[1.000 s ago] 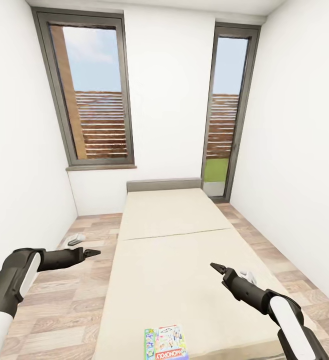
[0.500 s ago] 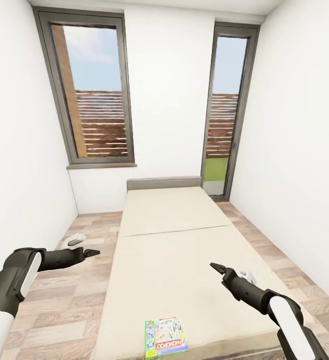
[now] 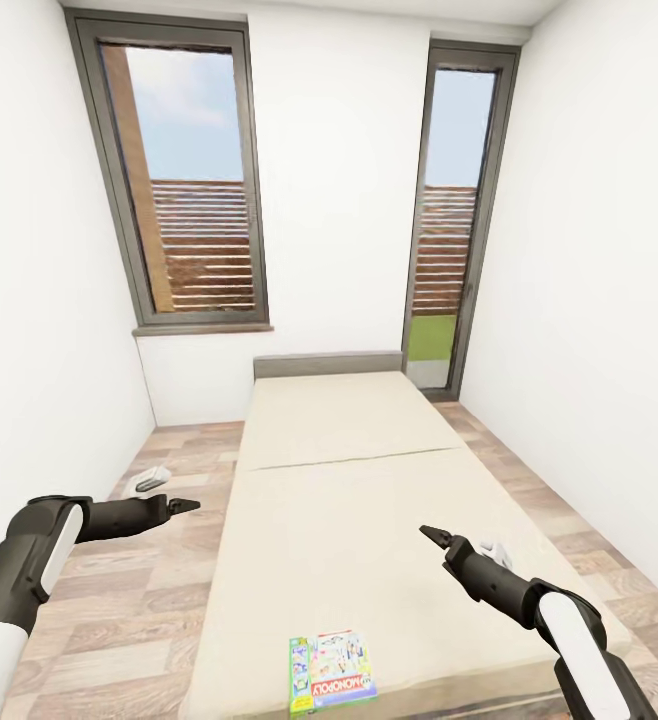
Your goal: Put all the toys in the child's room - the three board games (two on the bed and one on the table), the two jigsaw puzzles on the table, and the tennis ball on the table - inside the toy box on the table in the child's room.
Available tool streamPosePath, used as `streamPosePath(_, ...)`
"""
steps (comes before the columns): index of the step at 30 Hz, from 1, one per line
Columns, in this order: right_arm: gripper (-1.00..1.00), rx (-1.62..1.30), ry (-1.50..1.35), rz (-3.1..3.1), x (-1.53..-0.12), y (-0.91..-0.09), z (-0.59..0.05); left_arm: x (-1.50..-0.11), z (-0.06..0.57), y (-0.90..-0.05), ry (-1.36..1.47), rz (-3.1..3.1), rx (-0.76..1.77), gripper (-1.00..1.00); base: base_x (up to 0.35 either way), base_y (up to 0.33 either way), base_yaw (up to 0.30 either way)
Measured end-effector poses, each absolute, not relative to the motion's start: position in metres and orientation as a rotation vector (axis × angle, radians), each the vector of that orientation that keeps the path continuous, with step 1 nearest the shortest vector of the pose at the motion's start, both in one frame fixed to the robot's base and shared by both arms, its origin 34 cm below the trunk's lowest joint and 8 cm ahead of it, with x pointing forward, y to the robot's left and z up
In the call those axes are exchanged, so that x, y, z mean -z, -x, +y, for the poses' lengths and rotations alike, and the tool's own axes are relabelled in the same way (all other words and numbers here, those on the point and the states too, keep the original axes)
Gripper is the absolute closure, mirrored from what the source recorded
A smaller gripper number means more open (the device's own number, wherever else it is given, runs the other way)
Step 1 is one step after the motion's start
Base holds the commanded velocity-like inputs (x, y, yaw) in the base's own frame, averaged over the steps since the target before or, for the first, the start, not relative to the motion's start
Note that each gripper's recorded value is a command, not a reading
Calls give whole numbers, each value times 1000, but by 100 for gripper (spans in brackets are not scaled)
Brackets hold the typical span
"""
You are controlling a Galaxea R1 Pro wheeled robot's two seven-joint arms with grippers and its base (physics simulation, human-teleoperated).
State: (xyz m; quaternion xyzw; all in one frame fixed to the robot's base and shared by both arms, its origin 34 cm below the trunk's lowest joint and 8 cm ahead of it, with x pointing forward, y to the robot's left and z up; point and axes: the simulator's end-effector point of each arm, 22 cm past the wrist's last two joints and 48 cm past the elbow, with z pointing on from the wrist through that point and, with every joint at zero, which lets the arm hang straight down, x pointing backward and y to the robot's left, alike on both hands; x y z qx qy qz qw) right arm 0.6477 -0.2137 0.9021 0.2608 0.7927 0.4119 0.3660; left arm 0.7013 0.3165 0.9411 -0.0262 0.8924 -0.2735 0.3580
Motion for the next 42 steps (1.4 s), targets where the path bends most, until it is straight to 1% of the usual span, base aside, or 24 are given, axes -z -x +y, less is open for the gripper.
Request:
streamPosePath(20,-100,-1059,-673,2034,-873,-649,-214,-912,316,-703,66,2300,707,-100,-1,0,0)
streamPosePath(30,-100,-1061,-677,2031,-858,-650,-215,-897,316,-703,65,2299,710,-100,-171,0,0)
streamPosePath(42,-100,-1065,-679,2028,-839,-649,-214,-878,315,-702,65,2297,712,-100,-24,0,0)
